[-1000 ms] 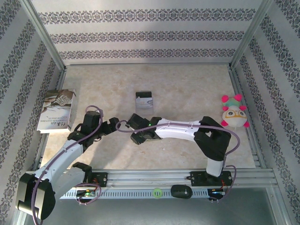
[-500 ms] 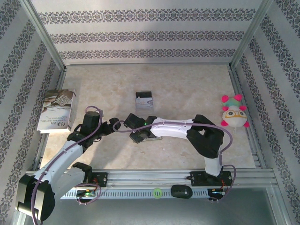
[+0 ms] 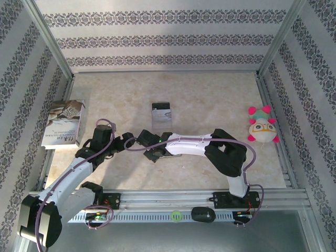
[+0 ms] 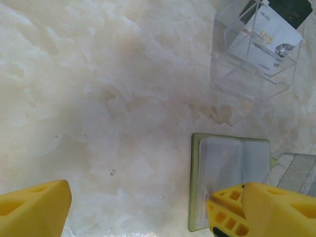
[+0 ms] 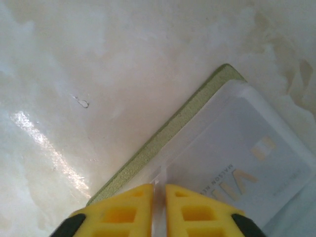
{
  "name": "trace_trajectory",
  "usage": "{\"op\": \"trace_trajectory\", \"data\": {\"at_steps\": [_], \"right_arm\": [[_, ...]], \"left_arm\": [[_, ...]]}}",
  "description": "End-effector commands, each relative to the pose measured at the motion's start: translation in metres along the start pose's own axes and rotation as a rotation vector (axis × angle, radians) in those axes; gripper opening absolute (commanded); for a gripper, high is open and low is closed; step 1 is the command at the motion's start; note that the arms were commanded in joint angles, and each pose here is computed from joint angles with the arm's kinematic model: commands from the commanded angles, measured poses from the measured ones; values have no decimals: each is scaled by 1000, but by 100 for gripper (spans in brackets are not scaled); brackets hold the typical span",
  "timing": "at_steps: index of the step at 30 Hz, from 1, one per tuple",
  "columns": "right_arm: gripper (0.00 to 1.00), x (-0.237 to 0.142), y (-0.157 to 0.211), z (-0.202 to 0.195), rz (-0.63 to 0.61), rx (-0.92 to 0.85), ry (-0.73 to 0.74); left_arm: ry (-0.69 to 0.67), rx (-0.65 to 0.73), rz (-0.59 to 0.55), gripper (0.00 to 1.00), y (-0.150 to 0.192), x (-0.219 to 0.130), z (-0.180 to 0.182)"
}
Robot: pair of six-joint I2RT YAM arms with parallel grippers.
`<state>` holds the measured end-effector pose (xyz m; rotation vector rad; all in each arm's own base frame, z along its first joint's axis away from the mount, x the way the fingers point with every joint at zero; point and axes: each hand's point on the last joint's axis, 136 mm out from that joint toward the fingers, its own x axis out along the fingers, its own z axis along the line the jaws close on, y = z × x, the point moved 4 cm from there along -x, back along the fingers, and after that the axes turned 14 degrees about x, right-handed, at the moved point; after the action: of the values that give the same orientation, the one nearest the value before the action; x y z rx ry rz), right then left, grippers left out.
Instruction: Take the credit cards out of the card holder
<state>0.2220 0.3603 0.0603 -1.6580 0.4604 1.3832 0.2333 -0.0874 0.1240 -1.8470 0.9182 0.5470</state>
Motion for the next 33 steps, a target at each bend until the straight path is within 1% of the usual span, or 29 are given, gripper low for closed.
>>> {"op": "trace_trajectory", "data": {"at_steps": [1, 2, 3, 5, 9, 12, 16, 19, 22, 25, 33], "right_arm": [[4, 5, 8, -5, 16, 8, 5], [1, 4, 7, -5, 6, 16, -4], [0, 2, 4, -6, -8, 28, -14], [0, -3, 0, -6, -44, 60, -44], [0, -18, -11, -10, -134, 168, -164], [0, -30, -18, -11, -189, 233, -261], [0, -39, -18, -15, -204, 295, -327], [0, -40, -13, -20, -205, 349, -348], [0, -40, -6, -25, -208, 389, -350], [0, -39, 0, -28, -208, 427, -363], [0, -37, 12, -34, -223, 492, -363]], "left_arm": [[41, 10, 12, 85, 2, 3, -3], [48, 11, 16, 84, 3, 3, -4], [56, 12, 19, 83, 4, 4, -4], [81, 13, 21, 80, 5, 6, -8], [106, 23, 42, 76, 11, 14, -14], [128, 27, 56, 70, 15, 21, -21], [149, 58, 58, 65, 15, 30, -34], [154, 84, 71, 55, 15, 40, -44], [160, 110, 92, 42, 19, 51, -54], [166, 131, 114, 30, 23, 61, -63], [167, 175, 152, 14, 28, 80, -81]]}}
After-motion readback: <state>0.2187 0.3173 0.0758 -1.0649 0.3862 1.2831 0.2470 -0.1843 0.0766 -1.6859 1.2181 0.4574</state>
